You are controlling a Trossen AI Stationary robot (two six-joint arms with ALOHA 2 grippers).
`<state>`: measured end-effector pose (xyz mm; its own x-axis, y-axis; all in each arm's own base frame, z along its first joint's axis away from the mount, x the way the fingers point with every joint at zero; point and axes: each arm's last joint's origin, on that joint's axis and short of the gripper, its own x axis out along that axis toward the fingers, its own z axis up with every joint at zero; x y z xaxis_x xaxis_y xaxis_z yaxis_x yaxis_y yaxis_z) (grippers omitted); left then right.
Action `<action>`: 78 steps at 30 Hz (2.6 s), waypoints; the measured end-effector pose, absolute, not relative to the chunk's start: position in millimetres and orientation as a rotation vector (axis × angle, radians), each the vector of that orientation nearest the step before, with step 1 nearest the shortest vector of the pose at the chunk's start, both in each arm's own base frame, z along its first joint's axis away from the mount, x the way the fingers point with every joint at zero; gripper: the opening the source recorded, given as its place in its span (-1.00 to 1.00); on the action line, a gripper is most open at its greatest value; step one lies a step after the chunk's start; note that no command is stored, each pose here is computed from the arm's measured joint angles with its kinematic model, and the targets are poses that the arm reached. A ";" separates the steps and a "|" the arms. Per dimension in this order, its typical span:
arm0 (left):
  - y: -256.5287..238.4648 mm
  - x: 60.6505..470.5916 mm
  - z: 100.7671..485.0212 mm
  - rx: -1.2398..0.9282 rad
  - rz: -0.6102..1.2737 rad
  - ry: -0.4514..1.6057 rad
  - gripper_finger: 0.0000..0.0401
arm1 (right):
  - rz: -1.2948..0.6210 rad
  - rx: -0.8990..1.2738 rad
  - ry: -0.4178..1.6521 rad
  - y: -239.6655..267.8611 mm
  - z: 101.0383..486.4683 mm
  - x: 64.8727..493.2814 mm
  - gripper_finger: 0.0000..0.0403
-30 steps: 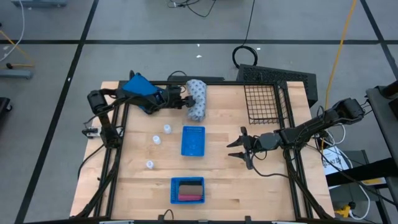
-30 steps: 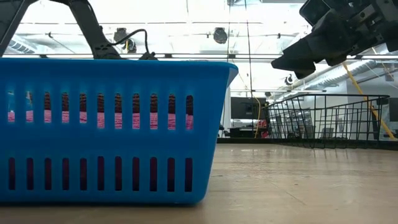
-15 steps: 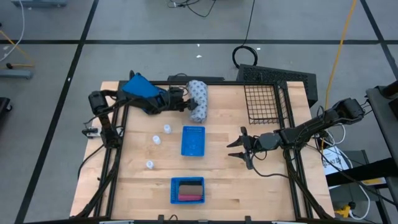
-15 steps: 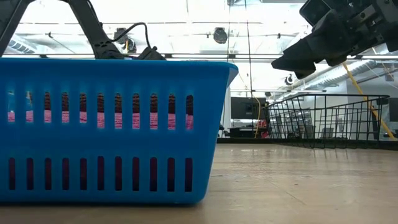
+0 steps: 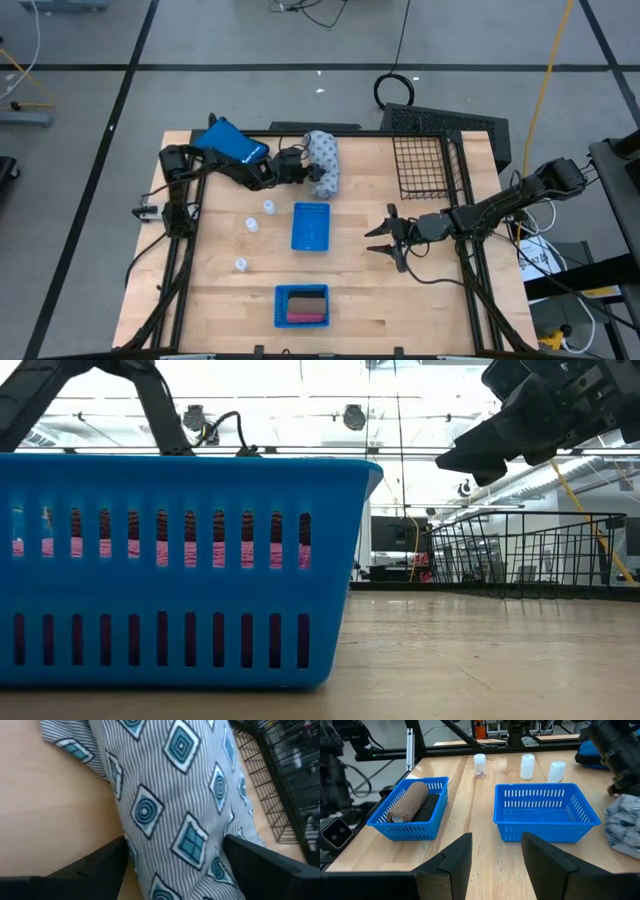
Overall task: Pick & place medical supplies in basket/bin
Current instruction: Put the blue patient gown into the black wire basket
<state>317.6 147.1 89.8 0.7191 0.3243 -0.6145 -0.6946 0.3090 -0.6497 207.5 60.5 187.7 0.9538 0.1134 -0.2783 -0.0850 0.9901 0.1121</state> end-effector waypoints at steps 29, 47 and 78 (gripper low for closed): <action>144.0 321.0 123.6 -0.945 0.544 0.287 -0.78 | 0.094 0.152 0.293 60.7 187.5 207.5 -0.21; 50.7 289.7 291.7 -0.254 0.090 -0.059 -0.78 | 0.098 0.195 0.198 61.4 195.6 210.9 -0.21; -15.3 282.4 314.3 -0.116 -0.253 -0.166 -0.78 | 0.200 0.188 -0.441 36.9 254.5 285.9 0.60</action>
<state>282.4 -15.3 314.3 0.9547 -0.2388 0.1774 0.2579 0.9617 -0.0931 285.9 36.9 254.5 0.8855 0.1505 0.4396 -0.2315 0.9632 0.1365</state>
